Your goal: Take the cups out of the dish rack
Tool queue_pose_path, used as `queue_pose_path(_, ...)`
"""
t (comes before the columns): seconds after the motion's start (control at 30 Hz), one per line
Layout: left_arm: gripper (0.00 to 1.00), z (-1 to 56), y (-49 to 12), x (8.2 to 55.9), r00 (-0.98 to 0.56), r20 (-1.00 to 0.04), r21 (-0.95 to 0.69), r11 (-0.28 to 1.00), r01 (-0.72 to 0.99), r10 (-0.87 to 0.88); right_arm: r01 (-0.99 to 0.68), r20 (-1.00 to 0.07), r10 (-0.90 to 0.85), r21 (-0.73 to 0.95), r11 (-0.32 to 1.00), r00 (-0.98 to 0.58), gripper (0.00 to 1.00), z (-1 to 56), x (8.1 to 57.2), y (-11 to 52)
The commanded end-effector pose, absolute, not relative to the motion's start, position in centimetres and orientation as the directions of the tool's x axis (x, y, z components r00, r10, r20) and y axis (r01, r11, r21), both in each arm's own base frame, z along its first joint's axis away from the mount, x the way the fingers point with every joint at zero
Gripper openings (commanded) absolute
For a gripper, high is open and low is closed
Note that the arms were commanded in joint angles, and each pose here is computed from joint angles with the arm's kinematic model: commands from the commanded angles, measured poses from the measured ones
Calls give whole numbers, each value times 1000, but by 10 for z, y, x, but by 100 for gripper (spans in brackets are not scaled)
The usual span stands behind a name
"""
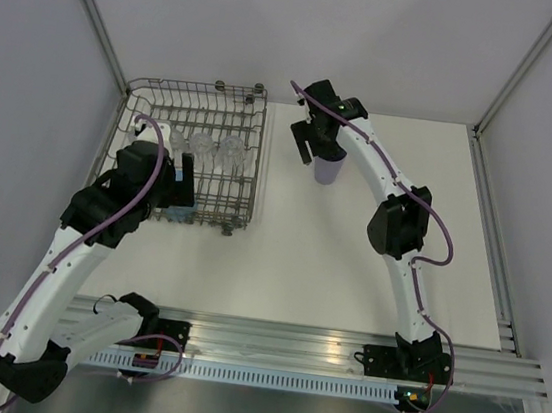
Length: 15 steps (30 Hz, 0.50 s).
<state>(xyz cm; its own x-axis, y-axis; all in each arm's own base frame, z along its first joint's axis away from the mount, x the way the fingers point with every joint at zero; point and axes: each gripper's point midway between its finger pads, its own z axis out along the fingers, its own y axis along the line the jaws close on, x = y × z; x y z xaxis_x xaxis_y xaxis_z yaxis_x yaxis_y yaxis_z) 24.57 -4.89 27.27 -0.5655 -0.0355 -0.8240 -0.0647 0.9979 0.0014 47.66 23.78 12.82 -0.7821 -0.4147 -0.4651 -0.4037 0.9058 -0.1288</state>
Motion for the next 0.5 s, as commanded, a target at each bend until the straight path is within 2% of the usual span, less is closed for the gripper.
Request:
queue_pose_path(0.0,100,265,-48,252,-581,-814,30,997,-76,-20,-367,-658,-358,-131,921,-663,98,221,486,236)
queue_pose_path(0.17,100,252,-48,262,-602,-796,27,991,-130,-57,-346,-735,-310,-110,932,-603,98,276,470,227)
queue_pose_path(0.23,100,248,-49,268,-608,-788,12,986,-168,-94,-332,-741,-290,-96,938,-606,98,280,462,222)
queue_pose_path(0.3,100,249,-47,273,-600,-788,-13,977,-211,-139,-301,-807,-227,-64,951,-545,98,315,451,215)
queue_pose_path(0.4,100,246,-47,282,-600,-778,-40,968,-247,-186,-260,-867,-141,-13,965,-478,98,338,428,201)
queue_pose_path(0.43,100,244,-46,287,-604,-772,-46,965,-257,-197,-255,-850,-133,2,967,-509,98,319,418,198)
queue_pose_path(0.47,100,242,-47,290,-607,-768,-51,965,-258,-203,-257,-898,-73,46,965,-434,98,350,406,193)
